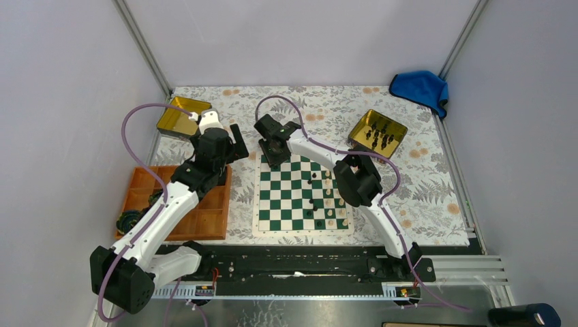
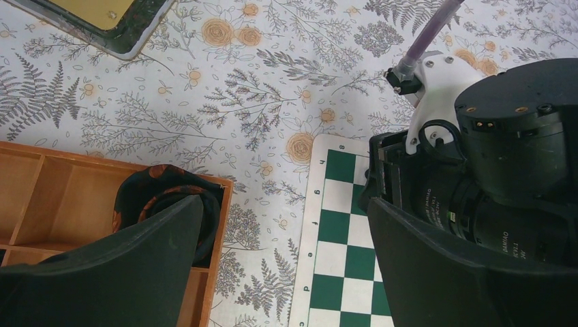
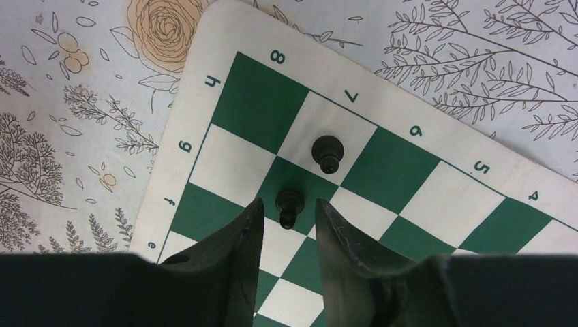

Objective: Set up the chess pieces on the board
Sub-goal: Move the chess piece to the chessboard.

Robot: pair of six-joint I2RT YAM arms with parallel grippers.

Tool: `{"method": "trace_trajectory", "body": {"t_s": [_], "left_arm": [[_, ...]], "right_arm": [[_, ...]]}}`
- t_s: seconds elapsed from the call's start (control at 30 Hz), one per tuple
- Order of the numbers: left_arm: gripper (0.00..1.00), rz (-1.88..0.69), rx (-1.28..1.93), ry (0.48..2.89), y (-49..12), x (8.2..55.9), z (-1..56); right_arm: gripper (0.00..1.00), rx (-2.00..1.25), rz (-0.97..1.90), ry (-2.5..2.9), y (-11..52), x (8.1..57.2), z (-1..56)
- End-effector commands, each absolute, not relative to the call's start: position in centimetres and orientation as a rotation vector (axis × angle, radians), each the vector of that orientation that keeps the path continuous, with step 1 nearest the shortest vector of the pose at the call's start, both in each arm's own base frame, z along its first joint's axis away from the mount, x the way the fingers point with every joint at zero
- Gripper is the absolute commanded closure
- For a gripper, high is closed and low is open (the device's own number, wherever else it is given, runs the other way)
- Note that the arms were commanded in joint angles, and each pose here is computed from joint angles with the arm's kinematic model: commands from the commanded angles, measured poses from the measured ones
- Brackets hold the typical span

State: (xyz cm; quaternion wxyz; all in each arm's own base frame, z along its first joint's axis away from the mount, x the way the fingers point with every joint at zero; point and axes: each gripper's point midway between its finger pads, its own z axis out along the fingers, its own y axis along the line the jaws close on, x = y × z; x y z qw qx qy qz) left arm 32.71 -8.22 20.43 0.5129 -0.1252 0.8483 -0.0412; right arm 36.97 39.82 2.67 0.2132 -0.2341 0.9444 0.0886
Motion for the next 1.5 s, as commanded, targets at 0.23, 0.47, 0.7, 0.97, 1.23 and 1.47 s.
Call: {"method": "trace_trajectory", "body": {"t_s": [0.23,0.47,0.7,0.97,1.23,1.47], "left_arm": [[0.01,-0.086,-0.317,2.007,-7.9,33.4,21.6],[0.01,-0.073,-0.322,1.998,-7.7,33.5,22.2],[0.01,-0.06,-0.321,2.0,-7.6,33.7,22.3],[0.01,-0.065,-0.311,2.031,-8.1,34.2,21.5],[0.01,-0.065,-0.296,2.056,-8.6,34.7,20.8],[0.01,-0.061,-0.293,2.071,-8.7,34.8,20.3]], "right_arm": [[0.58,-0.678,0.288,2.532,40.5,37.0,6.9],[0.57,-0.623,0.232,2.453,38.0,37.0,10.8],[0.56,-0.501,0.166,2.445,33.3,36.7,12.1],[0.56,-0.365,0.117,2.505,28.1,35.7,10.1],[0.57,-0.314,0.121,2.551,26.5,35.1,8.0],[0.57,-0.309,0.124,2.58,26.3,35.0,6.6]]}}
